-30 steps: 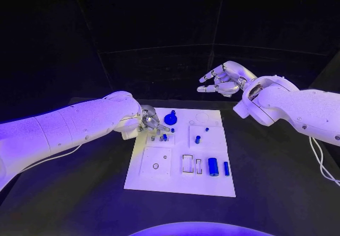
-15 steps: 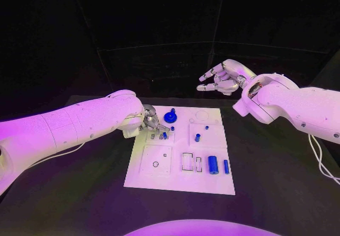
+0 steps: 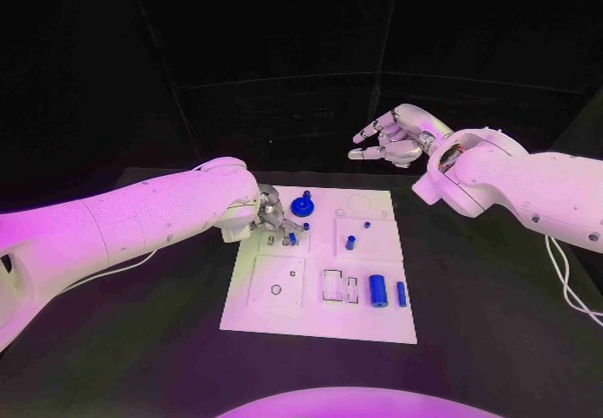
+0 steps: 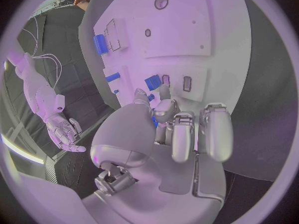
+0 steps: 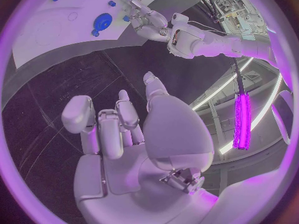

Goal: Assemble the parts on the task board

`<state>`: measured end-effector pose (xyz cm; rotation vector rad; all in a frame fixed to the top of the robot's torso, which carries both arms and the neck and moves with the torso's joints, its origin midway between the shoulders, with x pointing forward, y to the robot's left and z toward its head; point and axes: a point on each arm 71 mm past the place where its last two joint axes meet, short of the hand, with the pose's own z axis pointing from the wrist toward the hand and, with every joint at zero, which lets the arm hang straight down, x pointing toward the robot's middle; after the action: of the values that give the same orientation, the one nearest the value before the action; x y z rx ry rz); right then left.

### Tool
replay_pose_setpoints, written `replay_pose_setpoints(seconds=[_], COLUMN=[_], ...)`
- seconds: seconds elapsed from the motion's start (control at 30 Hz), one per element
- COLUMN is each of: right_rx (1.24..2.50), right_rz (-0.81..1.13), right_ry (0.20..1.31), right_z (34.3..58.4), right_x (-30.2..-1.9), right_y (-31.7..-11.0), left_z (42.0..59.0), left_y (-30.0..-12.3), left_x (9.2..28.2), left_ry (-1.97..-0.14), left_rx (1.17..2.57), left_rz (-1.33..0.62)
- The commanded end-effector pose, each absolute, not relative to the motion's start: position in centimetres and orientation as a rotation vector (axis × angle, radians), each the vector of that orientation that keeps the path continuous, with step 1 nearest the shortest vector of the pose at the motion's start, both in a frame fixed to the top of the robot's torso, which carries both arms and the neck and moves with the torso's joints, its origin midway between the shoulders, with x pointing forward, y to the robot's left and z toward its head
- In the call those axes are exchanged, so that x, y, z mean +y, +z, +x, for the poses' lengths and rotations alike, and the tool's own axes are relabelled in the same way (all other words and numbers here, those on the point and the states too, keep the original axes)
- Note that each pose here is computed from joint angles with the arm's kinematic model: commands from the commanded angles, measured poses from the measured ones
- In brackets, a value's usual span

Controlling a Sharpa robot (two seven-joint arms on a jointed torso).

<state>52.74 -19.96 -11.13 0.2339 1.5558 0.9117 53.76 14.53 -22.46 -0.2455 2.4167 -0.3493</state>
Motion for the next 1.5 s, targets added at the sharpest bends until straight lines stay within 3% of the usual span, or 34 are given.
replay_pose_setpoints(seconds=[0.03,1.5], right_rx=[1.561,1.575], right_rz=[0.225,0.217], right_ry=[0.913,0.918], right_z=[52.8,53.0], right_x=[-19.8,-19.3], right_y=[-11.0,-11.2], left_z=[53.8,53.6], left_y=[-22.4,-22.8], left_x=[14.3,13.1], left_ry=[-0.338,-0.373], left_rx=[2.427,2.447], left_rz=[-0.227,-0.174])
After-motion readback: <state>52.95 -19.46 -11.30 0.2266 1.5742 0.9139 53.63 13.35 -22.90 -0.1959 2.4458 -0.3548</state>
